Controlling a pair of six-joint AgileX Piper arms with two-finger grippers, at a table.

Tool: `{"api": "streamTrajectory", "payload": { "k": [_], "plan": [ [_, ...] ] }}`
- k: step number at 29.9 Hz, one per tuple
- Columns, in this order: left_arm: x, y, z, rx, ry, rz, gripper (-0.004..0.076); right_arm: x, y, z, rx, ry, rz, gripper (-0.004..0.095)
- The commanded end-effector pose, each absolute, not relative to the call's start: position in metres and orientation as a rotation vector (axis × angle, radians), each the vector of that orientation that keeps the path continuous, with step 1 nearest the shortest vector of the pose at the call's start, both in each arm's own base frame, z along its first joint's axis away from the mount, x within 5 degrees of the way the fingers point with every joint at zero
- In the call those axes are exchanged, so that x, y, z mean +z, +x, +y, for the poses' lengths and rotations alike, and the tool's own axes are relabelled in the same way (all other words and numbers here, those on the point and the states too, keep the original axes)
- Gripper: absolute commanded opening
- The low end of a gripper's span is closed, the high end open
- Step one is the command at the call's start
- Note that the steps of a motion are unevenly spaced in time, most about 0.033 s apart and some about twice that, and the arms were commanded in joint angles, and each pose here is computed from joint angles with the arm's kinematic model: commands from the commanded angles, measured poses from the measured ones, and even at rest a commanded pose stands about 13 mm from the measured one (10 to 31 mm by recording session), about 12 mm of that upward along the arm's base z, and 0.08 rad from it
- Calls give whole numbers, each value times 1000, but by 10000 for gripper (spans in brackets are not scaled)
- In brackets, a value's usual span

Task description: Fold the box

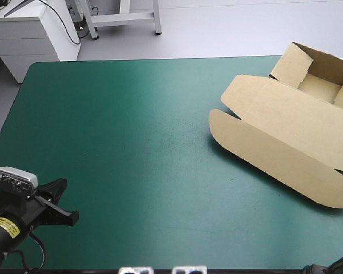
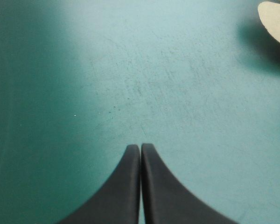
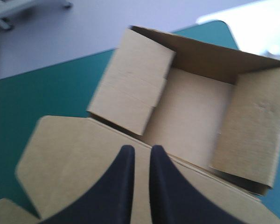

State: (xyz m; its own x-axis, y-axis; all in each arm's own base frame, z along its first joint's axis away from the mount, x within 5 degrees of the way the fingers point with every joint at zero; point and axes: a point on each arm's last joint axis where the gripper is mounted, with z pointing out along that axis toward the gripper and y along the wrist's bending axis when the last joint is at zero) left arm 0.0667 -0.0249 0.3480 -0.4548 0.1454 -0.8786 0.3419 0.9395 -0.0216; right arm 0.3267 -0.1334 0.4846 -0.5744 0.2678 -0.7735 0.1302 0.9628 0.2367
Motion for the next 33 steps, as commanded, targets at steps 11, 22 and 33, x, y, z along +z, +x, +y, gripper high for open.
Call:
{"api": "streamTrajectory", "payload": {
  "k": [11,22,33],
  "plan": [
    [359,70,-26,-254,336,1976,-8,525,221,6,275,-223,2039,-13],
    [341,56,-21,-269,326,1925,-8,445,118,33,215,-387,1936,-18],
    [317,26,-9,-270,329,1825,-8,356,58,18,125,-255,1788,-20]
  ]
}}
